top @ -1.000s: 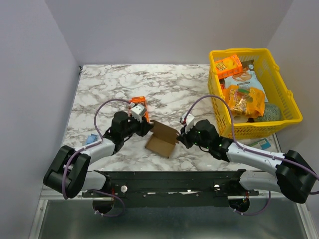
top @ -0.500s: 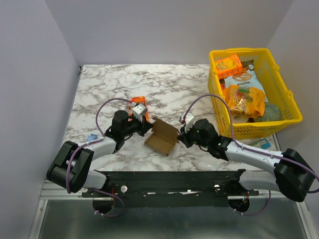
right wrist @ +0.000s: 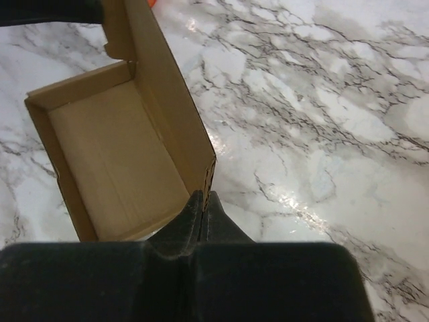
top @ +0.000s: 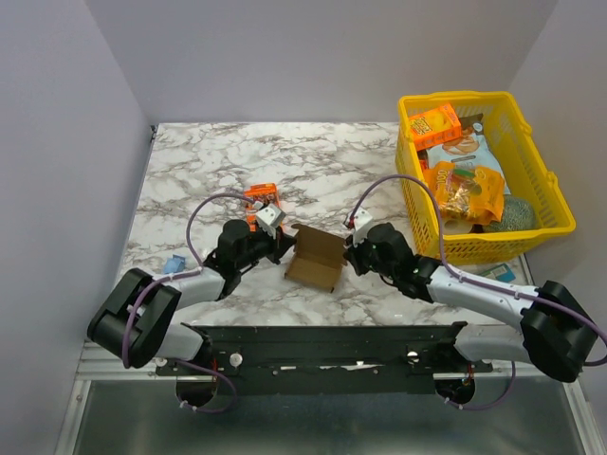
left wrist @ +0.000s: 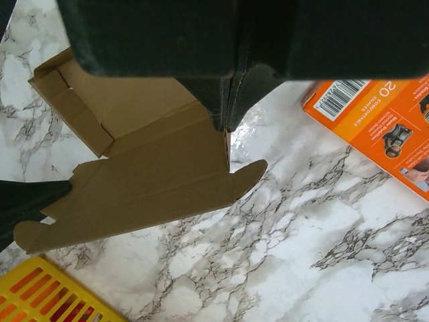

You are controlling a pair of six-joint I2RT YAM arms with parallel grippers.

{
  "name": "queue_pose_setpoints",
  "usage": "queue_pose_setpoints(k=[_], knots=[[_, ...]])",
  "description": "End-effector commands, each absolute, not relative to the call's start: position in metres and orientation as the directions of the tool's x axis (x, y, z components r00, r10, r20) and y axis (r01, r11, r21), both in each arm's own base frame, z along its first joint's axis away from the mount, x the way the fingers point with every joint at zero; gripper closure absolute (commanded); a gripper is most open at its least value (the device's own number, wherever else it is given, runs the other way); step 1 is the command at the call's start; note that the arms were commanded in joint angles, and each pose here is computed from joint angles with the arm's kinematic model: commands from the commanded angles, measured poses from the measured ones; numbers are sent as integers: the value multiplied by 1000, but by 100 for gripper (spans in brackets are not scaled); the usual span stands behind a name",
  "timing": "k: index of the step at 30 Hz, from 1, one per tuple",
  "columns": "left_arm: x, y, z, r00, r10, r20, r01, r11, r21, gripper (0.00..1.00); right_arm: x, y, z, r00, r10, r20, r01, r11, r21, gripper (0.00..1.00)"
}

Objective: Fold the paper box

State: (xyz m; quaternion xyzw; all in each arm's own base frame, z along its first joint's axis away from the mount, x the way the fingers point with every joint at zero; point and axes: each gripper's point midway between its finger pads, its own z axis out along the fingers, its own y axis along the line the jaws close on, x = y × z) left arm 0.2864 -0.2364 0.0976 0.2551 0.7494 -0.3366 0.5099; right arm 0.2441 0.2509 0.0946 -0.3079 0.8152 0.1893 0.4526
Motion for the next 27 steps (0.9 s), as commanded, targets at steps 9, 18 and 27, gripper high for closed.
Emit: queue_pose_setpoints(k=[9,18,27], knots=[[270,-264,119,-265,-37,-963,734,640,-227,100,275,259,136,-357,-169,-919,-463,886,17,99],[269,-284,124,-257,-103,-961,695,671,-257,100,280,267,137,-361,-73,-930,-346,936,61,99],[268,-289,131,-214,-151,-965,661,705,-257,100,277,270,134,-353,31,-935,-264,956,131,99]])
